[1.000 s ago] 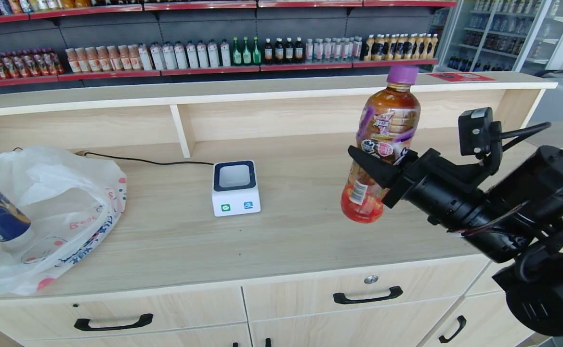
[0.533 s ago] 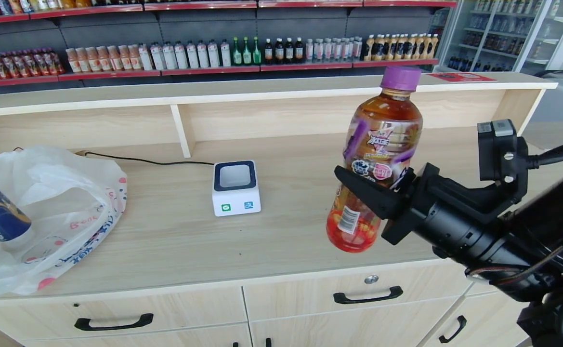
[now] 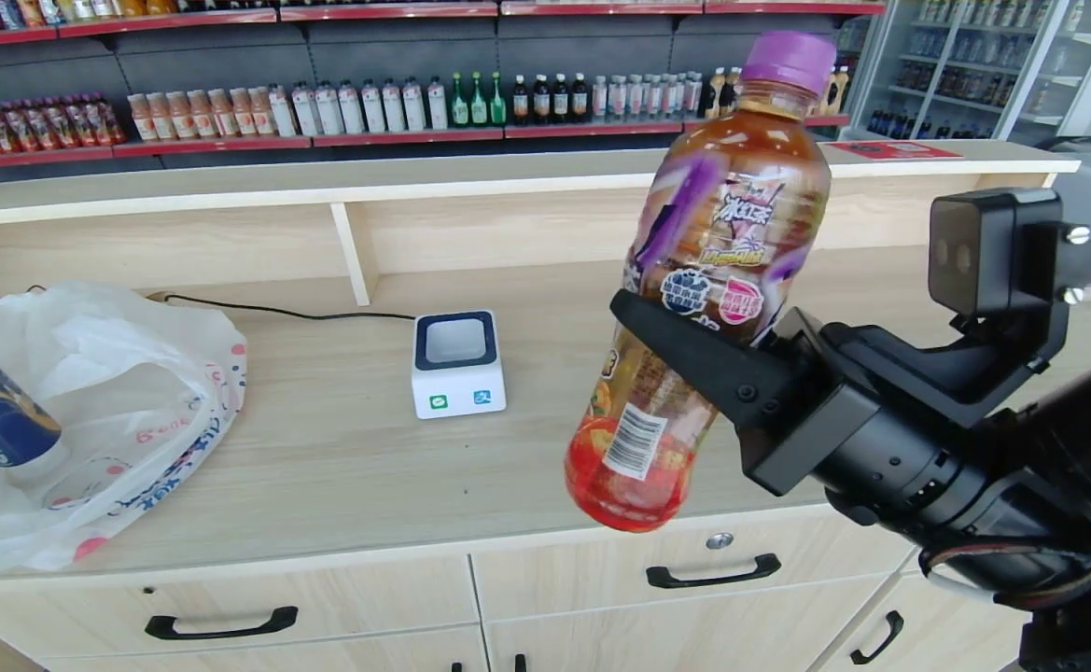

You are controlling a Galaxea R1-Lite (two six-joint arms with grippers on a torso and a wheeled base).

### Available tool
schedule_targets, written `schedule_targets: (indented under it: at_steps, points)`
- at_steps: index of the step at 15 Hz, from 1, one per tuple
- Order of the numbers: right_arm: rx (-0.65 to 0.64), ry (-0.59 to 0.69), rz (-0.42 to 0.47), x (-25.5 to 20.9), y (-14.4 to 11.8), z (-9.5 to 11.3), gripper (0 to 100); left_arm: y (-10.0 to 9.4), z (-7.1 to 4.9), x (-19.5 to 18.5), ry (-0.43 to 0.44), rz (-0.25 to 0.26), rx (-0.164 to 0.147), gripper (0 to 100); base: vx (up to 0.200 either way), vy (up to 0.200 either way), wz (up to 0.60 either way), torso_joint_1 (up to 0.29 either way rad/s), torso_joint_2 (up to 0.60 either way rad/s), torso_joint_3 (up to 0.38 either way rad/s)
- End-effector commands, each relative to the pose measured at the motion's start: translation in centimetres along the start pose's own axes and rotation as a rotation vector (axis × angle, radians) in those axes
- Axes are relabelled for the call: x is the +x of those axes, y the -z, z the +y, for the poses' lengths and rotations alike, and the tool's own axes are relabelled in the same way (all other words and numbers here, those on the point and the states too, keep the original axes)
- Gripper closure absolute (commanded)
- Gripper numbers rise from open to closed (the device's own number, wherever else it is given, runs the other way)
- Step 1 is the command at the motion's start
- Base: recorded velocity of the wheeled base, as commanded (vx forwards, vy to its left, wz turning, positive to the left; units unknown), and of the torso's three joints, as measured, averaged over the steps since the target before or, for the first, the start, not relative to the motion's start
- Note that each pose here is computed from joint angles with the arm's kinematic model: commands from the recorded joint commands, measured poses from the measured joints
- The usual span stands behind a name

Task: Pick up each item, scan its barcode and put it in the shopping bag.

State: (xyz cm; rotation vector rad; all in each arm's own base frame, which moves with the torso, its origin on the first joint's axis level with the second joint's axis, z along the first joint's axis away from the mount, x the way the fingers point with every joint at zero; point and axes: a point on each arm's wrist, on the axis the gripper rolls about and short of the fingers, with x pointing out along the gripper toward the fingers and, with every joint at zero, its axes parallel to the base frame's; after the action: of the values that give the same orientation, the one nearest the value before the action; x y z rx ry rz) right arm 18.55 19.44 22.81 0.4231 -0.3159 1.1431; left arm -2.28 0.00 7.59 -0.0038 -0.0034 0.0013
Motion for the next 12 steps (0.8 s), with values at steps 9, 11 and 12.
schedule_targets:
  at_steps: [9, 11, 12]
  points:
    - [0.271, -0.106, -0.093, 1.3, -2.6, 2.1, 100, 0.0, 0.0, 0.0, 0.000, -0.001, 0.010, 0, 0.000, 0.000, 0.00, 0.000, 0.00, 0.000]
    - [0.307, -0.153, -0.094, 1.1, -2.9, 3.5, 100, 0.0, 0.0, 0.0, 0.000, -0.001, 0.010, 0, 0.000, 0.000, 0.00, 0.000, 0.00, 0.000]
    - [0.320, -0.188, -0.098, 1.2, -3.2, 4.5, 100, 0.0, 0.0, 0.0, 0.000, -0.001, 0.010, 0, 0.000, 0.000, 0.00, 0.000, 0.00, 0.000]
